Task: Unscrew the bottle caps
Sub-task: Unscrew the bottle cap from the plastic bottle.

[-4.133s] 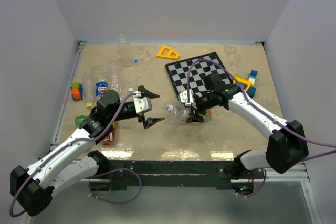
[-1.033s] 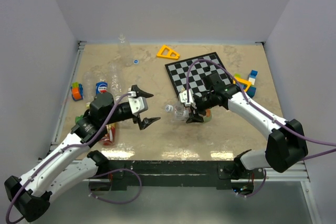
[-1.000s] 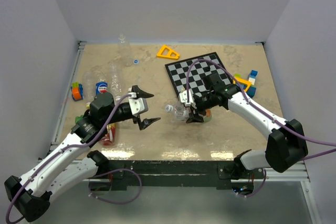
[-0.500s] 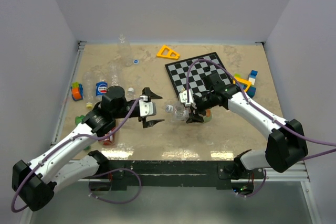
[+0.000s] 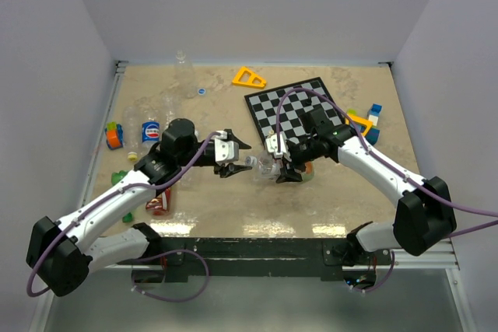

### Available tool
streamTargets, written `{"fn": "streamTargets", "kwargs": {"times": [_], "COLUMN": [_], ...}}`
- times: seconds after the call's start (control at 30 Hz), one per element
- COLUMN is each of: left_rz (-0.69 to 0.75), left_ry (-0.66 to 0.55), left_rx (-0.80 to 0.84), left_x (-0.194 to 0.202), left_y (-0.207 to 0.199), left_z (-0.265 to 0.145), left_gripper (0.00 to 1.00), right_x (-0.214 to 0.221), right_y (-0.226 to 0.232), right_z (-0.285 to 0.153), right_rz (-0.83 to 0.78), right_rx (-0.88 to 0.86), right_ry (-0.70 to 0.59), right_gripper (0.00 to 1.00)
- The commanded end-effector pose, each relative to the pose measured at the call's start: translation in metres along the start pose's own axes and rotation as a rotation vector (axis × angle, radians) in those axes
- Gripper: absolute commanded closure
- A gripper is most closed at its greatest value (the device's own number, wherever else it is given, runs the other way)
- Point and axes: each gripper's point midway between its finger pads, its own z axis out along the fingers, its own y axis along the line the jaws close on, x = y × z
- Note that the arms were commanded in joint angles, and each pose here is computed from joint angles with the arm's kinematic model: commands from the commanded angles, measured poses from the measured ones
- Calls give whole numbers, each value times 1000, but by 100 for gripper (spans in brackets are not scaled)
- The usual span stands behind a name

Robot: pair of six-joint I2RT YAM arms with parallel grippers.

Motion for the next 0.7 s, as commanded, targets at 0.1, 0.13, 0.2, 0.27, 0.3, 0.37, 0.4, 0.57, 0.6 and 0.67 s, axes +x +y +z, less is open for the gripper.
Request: {"fn": "streamTargets", "kwargs": {"times": [0.1, 0.13, 0.2, 0.27, 0.3, 0.37, 0.4, 0.57, 0.6, 0.67], "left_rz": [34, 31, 26, 23, 18, 10, 6, -18, -20, -42], "left_ry": [-84, -83, -82, -80, -78, -75, -73, -61, -61, -56], "left_rx": [37, 41, 50, 56, 59, 71, 75, 91, 94, 92], "left_x": [-28, -27, -26, -25, -24, -23, -23, -20, -21, -22], "left_y": [3, 2, 0, 0, -1, -2, -3, -6, -6, -6], "left_z": [4, 4, 5, 5, 6, 6, 6, 7, 7, 7], "left_gripper": [48, 49, 51, 56, 57, 61, 61, 70, 79, 93], "right_x": [-10, -10, -9, -9, -9, -9, -9, -11, -10, -11], "right_y": [-3, -3, -3, -3, -4, -3, -3, -4, -3, -3], "right_z": [-3, -3, -3, -3, -3, -4, -4, -4, -4, -4], "right_rz": [-32, -30, -27, -28, -29, -28, -29, -32, -32, -33], "right_rx": [8, 8, 5, 6, 7, 7, 8, 9, 8, 10], "right_ry": [-26, -26, -25, -25, -26, -23, -24, -27, -26, -27], "right_gripper": [91, 91, 91, 91, 91, 91, 91, 91, 91, 91]}}
